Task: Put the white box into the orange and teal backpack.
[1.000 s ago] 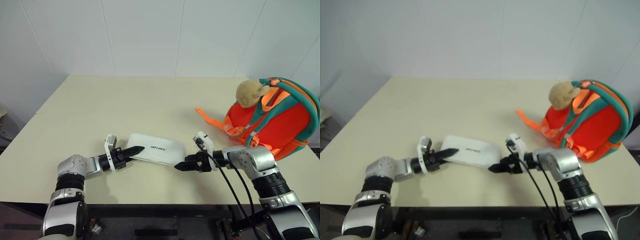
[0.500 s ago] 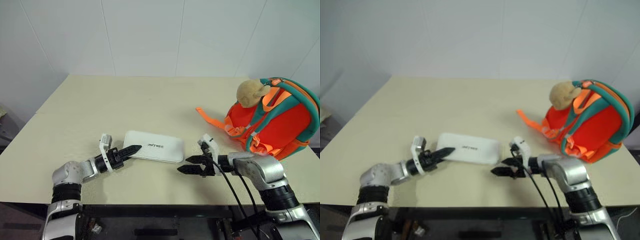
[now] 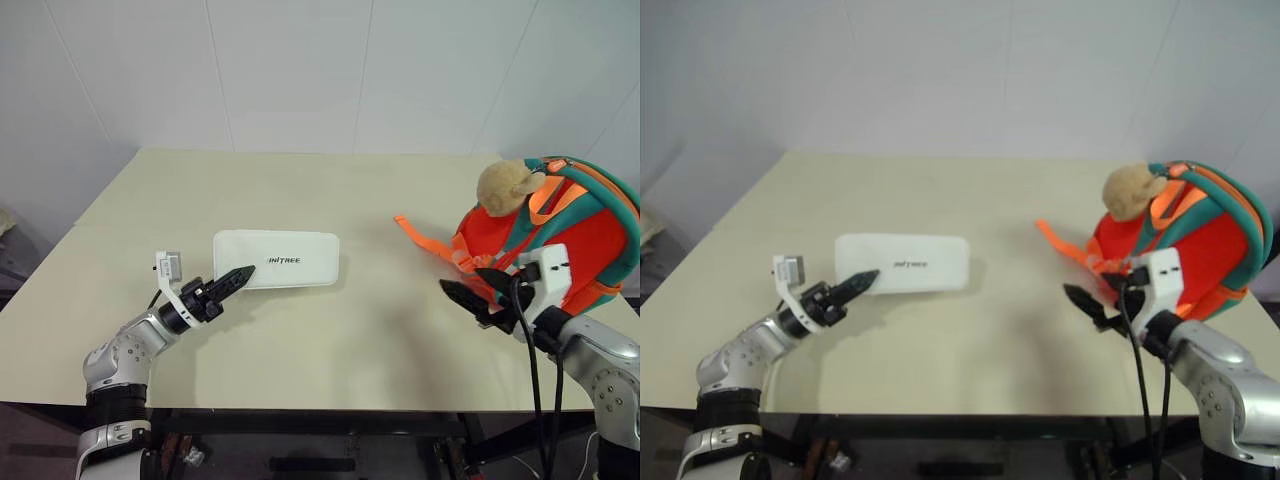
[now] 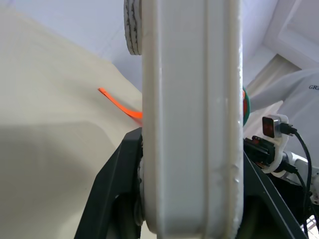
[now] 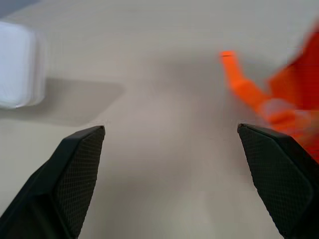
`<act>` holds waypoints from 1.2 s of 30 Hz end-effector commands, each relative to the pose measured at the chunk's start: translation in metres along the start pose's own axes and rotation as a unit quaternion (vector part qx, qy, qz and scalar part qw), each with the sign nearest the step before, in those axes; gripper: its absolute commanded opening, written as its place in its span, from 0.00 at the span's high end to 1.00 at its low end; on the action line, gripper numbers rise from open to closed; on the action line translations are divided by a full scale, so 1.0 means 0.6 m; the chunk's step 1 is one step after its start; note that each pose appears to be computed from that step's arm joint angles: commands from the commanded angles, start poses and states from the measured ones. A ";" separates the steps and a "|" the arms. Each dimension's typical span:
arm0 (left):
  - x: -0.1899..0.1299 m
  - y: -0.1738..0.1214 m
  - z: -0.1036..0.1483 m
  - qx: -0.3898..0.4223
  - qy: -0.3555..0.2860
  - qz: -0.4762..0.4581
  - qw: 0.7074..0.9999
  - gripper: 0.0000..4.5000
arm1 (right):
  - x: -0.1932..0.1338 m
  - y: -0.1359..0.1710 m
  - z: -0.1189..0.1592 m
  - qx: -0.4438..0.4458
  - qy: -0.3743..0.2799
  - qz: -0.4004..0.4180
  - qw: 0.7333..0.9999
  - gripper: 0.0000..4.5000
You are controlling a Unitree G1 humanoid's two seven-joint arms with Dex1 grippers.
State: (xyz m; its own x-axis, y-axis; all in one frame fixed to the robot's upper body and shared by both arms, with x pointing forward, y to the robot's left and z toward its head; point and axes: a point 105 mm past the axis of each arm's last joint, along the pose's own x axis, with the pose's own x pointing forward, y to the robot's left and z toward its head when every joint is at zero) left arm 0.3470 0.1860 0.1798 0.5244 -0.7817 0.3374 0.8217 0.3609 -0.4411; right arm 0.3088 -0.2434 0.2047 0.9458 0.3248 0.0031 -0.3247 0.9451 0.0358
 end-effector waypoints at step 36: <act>-0.016 -0.032 0.034 0.048 -0.049 -0.016 0.998 0.69 | 0.142 -0.072 0.061 0.040 -0.133 -0.032 0.990 0.40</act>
State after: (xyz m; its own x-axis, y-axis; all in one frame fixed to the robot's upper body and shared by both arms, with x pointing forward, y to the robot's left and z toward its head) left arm 0.3372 0.1882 0.1839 0.5309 -0.7521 0.3905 0.8312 0.3722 -0.4131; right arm 0.4054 -0.2695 0.2212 0.9677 0.1647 0.1909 -0.1957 0.9680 0.1569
